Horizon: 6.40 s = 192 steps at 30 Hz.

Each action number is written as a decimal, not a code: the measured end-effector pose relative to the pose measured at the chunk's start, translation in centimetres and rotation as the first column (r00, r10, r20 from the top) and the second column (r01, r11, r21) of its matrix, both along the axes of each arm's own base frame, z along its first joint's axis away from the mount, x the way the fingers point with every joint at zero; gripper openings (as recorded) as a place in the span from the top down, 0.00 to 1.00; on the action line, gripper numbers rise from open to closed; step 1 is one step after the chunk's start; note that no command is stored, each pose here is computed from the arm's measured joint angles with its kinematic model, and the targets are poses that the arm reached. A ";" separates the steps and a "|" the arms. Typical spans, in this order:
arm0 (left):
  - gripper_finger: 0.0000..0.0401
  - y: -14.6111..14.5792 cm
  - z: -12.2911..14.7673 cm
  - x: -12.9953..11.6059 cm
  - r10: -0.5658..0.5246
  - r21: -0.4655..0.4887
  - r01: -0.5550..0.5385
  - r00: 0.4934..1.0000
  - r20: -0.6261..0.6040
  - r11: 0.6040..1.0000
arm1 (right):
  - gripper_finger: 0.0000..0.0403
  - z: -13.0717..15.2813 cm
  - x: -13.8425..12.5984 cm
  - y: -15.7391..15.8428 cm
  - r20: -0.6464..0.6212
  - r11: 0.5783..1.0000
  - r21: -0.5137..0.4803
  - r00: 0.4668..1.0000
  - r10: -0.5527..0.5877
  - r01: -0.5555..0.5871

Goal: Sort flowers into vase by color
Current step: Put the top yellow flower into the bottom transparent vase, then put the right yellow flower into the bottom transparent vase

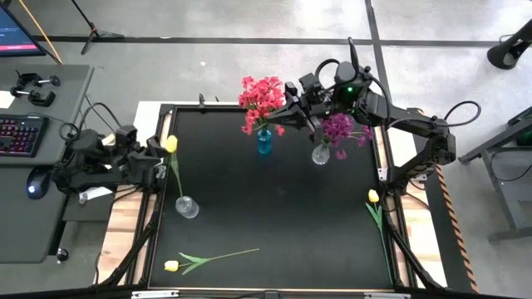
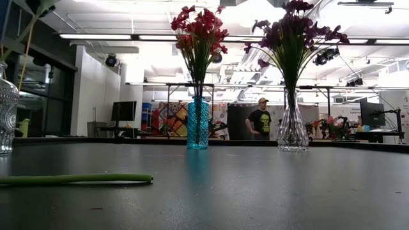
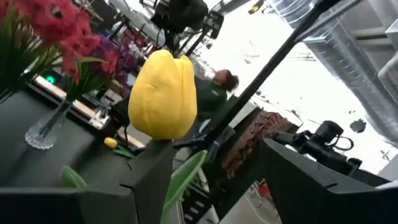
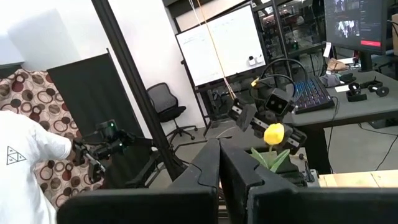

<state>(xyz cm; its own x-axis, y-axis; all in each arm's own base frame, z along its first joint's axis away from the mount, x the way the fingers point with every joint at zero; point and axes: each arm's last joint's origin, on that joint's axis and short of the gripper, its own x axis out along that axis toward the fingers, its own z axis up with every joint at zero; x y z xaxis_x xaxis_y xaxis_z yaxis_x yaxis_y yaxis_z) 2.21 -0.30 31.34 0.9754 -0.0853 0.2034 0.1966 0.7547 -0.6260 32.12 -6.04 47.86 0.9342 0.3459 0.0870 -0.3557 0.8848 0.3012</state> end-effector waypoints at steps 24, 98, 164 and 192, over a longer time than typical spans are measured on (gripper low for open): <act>0.43 -0.9 -2.9 0.0 -0.378 -0.380 0.253 0.876 -0.301 0.890 | 1.00 0.0 0.0 0.0 0.000 1.000 0.000 1.000 -0.001 0.001; 0.46 15.6 5.8 13.7 0.612 0.316 -0.534 0.751 -0.248 0.784 | 1.00 -0.1 -10.2 3.9 -0.494 0.979 0.203 0.865 0.092 0.012; 0.46 15.0 4.0 13.1 0.584 0.273 -0.517 0.722 -0.371 0.812 | 0.38 -34.6 -16.9 13.7 -0.818 0.662 -0.367 -0.565 0.104 0.654; 0.46 15.0 3.9 13.1 0.583 0.273 -0.516 0.720 -0.376 0.812 | 0.38 -32.0 -16.6 16.4 -0.809 0.727 -0.336 -0.578 0.102 0.599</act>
